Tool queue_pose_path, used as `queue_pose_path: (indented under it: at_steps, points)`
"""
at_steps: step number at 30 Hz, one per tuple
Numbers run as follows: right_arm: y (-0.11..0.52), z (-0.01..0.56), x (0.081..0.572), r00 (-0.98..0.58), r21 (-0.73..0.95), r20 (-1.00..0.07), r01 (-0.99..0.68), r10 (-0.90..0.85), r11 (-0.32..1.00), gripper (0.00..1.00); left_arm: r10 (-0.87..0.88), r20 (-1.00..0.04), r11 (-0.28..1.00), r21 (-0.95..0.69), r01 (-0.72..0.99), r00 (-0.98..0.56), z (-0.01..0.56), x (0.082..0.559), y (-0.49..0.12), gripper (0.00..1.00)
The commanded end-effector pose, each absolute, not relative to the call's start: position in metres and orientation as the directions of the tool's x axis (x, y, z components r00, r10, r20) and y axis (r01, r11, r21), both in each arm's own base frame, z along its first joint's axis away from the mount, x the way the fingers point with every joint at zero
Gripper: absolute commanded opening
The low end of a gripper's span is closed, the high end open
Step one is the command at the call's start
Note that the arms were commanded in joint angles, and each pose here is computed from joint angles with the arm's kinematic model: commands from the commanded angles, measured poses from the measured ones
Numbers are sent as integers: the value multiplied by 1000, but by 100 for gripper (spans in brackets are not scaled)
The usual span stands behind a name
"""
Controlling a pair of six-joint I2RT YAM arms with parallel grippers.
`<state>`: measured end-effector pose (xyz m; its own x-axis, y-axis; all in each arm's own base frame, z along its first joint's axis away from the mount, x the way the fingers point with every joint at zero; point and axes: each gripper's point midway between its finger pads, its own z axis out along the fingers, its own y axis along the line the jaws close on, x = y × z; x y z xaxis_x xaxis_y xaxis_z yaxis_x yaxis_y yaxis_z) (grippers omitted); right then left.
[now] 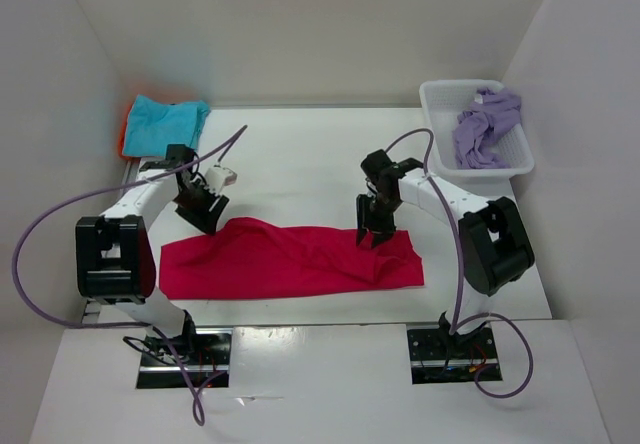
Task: Fold and stack the t-shirts
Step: Grap the side of the flattened tshirt furthest away from the robot with both arms
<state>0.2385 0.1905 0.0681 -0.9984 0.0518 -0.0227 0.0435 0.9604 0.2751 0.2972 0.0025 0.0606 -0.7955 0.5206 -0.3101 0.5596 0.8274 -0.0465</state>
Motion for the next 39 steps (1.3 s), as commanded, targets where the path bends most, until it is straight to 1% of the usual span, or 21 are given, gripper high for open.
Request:
queue_pose_path:
  at_steps: [1,3,5,6,8,11,13,14,16,18,21,23,25,26,27,29,33,34,35,37,39]
  points:
    - [194,65,243,-997,288,-56,37,56,957,49,516,-279,812,-142,567,-810,46,284,-18,67]
    - [194,62,240,-997,298,-53,45,63,954,49,529,-238,807,-157,570,-814,36,271,-20,66]
    - [194,59,238,-996,297,-48,54,72,953,49,557,-191,792,-172,586,-808,24,254,-20,62]
    - [194,57,235,-997,302,-34,56,70,952,49,557,-180,791,-180,584,-811,25,246,-20,61]
    - [195,57,237,-997,308,-43,53,70,950,49,580,-179,770,-198,607,-795,28,236,-25,60]
    - [195,58,237,-996,313,-52,50,70,948,49,602,-188,756,-180,629,-776,42,227,-25,56]
    - [196,58,239,-996,317,-60,48,70,947,49,618,-157,743,-204,637,-770,43,216,-24,55]
    - [195,55,237,-996,313,-52,50,70,948,49,631,-141,740,-184,647,-763,42,216,-22,55]
    - [198,59,238,-996,330,-64,44,69,943,49,640,-92,734,-224,642,-763,41,203,-21,55]
    - [197,57,238,-996,330,-64,44,69,943,49,647,-81,728,-232,645,-759,43,202,-23,55]
    - [197,57,238,-995,334,-72,41,69,942,49,644,-127,725,-213,655,-754,54,208,-26,55]
    - [195,52,234,-996,330,-64,44,69,943,49,650,-184,715,-179,675,-737,70,218,-28,55]
    - [194,50,232,-996,325,-56,47,69,944,49,654,-203,720,-126,682,-729,76,226,-23,54]
    - [194,50,235,-995,321,-69,45,71,946,49,651,-206,730,-95,677,-731,76,233,-19,54]
    - [194,50,235,-995,321,-70,45,71,946,49,656,-184,737,-51,674,-732,75,236,-11,54]
    - [193,47,234,-996,317,-62,48,71,947,49,659,-156,741,-27,671,-735,70,240,-4,54]
    - [193,47,234,-996,316,-65,39,62,948,49,686,-77,721,-64,690,-724,48,232,1,54]
    - [193,47,234,-996,316,-65,38,62,948,49,686,-69,721,-71,690,-724,43,230,1,54]
    - [193,47,234,-996,316,-65,38,62,948,49,697,-83,710,-58,702,-712,43,235,1,55]
    - [193,47,234,-996,316,-65,38,62,948,49,698,-64,711,-48,701,-713,36,238,4,56]
    - [192,47,232,-996,312,-57,41,62,949,49,688,-80,721,-35,692,-721,38,251,4,58]
